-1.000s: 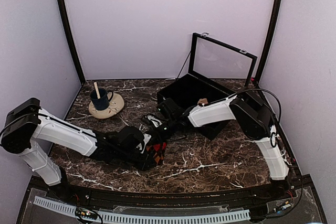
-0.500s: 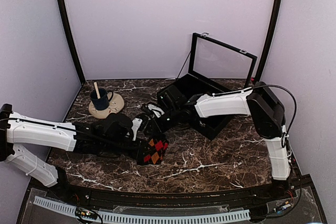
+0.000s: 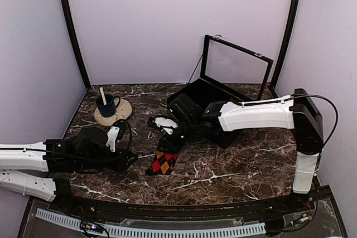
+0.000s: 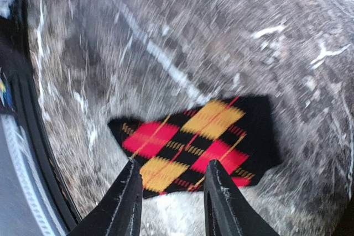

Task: Roll the socks
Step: Adjust the sock at the center of the board, then roll the sock at the center of the board.

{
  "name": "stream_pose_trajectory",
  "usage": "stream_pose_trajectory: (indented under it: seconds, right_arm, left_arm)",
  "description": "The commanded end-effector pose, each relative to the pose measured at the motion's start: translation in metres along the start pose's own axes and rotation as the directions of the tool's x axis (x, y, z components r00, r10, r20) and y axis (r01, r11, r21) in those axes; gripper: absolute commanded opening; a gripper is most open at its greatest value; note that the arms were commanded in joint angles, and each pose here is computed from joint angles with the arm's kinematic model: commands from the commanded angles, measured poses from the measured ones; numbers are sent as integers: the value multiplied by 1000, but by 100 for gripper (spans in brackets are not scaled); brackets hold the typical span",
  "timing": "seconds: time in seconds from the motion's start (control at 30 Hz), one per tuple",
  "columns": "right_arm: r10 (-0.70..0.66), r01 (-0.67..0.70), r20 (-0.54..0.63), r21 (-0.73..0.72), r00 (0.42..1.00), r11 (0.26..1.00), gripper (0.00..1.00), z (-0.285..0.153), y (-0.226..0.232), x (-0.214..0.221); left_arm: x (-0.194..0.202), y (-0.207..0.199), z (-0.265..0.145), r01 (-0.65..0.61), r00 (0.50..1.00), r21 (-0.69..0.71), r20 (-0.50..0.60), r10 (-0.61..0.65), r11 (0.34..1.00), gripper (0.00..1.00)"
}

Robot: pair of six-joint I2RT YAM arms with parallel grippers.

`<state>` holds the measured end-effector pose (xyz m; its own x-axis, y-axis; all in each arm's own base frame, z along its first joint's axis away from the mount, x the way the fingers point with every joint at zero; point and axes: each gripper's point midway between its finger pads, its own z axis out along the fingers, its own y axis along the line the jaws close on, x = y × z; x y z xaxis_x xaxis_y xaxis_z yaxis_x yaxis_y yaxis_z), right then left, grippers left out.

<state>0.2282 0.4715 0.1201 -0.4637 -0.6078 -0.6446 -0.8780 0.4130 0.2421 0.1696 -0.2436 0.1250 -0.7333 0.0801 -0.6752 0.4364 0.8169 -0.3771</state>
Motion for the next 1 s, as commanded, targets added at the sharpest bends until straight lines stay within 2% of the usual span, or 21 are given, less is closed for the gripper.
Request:
stream_pose_trajectory:
  seconds: [0.0, 0.3, 0.37, 0.43, 0.5, 0.53, 0.67, 0.97]
  right_arm:
    - [-155, 169, -110, 132, 982, 977, 37, -5, 12, 32]
    - [-257, 294, -195, 194, 947, 936, 43, -6, 36, 52]
    - [-276, 315, -200, 200, 940, 928, 45, -7, 41, 51]
    - [-295, 337, -215, 196, 931, 921, 46, -5, 45, 52]
    - [-315, 361, -237, 185, 919, 914, 46, 0, 49, 55]
    - [-325, 374, -253, 180, 911, 910, 46, 3, 49, 58]
    - [-376, 435, -297, 168, 878, 885, 47, 14, 53, 66]
    - [-429, 498, -344, 145, 836, 855, 47, 33, 51, 75]
  left_arm:
    - [0, 22, -14, 15, 999, -83, 42, -11, 996, 31]
    - [-7, 25, -29, 17, 995, -67, 97, -10, 998, 33]
    - [-10, 23, -32, 22, 993, -46, 117, -17, 999, 37]
    - [-11, 23, -34, 30, 991, -36, 129, -25, 999, 48]
    - [-9, 22, -36, 19, 991, -23, 129, -16, 1000, 66]
    - [-8, 22, -36, 10, 992, -18, 126, -8, 1000, 71]
    - [-3, 30, -36, -2, 994, -62, 106, 8, 998, 86]
    - [4, 39, -32, -15, 998, -121, 61, 22, 993, 88]
